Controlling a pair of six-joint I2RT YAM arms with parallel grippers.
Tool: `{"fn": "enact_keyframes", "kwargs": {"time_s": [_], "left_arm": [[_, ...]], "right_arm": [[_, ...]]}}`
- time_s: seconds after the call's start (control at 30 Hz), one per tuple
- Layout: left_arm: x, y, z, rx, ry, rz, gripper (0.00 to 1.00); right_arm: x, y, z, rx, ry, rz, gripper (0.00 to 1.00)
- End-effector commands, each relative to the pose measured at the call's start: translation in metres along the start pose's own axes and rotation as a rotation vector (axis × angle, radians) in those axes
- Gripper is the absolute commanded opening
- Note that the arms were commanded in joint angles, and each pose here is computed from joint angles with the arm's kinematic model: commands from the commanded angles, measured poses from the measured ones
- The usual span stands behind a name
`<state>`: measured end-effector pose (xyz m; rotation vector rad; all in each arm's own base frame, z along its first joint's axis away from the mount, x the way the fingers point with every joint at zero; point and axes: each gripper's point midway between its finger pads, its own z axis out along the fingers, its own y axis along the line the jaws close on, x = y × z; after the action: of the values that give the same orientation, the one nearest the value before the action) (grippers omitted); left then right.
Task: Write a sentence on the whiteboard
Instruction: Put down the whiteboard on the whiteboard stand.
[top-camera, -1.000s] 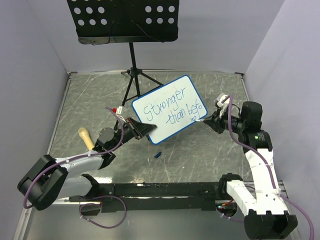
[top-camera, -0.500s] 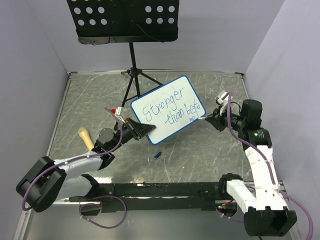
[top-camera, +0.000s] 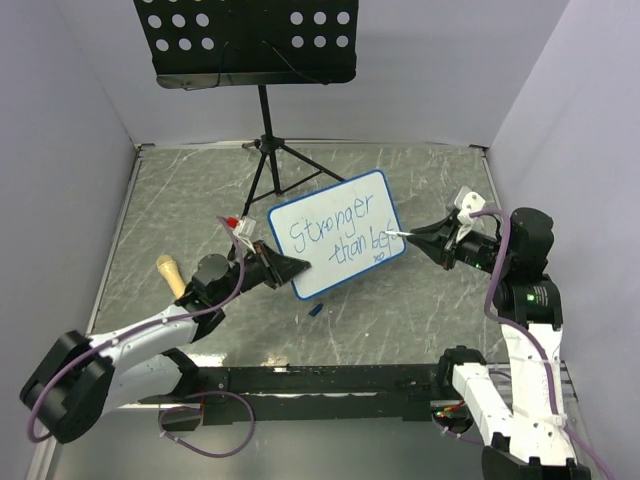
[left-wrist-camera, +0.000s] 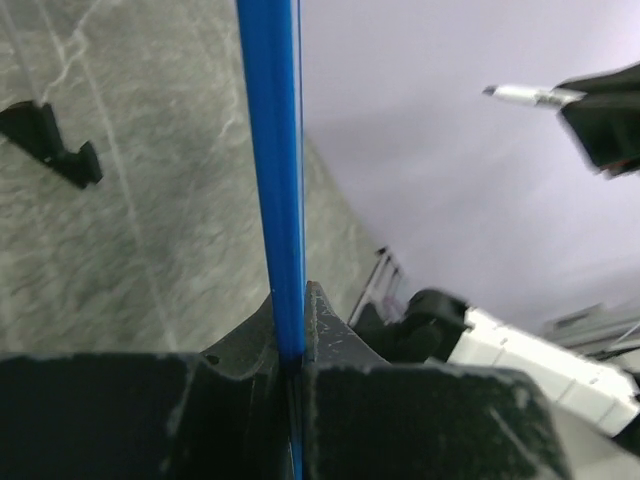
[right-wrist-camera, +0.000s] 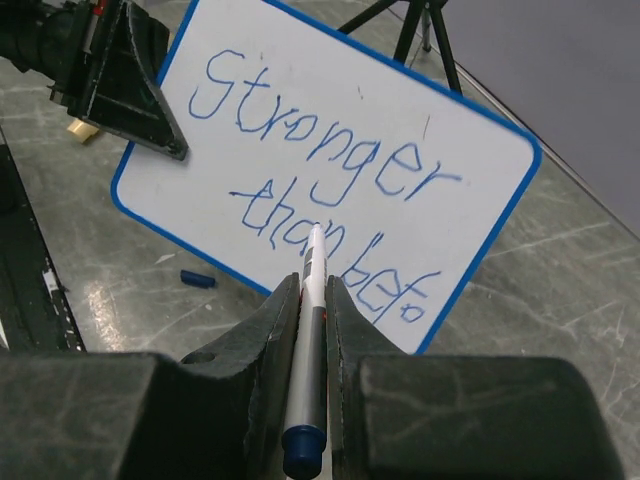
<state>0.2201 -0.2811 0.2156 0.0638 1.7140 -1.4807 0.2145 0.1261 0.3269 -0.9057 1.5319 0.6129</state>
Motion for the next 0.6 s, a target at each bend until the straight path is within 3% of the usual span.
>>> {"fn": "enact_keyframes", "kwargs": {"time_s": [0.0,0.2,0.37,0.57], "left_arm": [[-0.018,-0.033,-0.006,0.068,0.013,0.254,0.01],[-0.001,-0.027,-0.040,0.063,0.038,0.360,0.01],[-0.023,-0.029,-0.059,0.031,-0.116,0.434,0.01],[-0.052,-0.013,-0.057,-0.071,-0.220,0.592,0.01]], "right_arm": [[-0.003,0.007,-0.003,-0.018,-0.033,-0.024,0.00],[-0.013,0.013,-0.008,-0.008,-0.061,0.019,0.00],[-0.007,0.016,-0.009,0.006,-0.072,0.049,0.00],[0.005,0.019,-0.009,0.014,-0.057,0.067,0.00]]}}
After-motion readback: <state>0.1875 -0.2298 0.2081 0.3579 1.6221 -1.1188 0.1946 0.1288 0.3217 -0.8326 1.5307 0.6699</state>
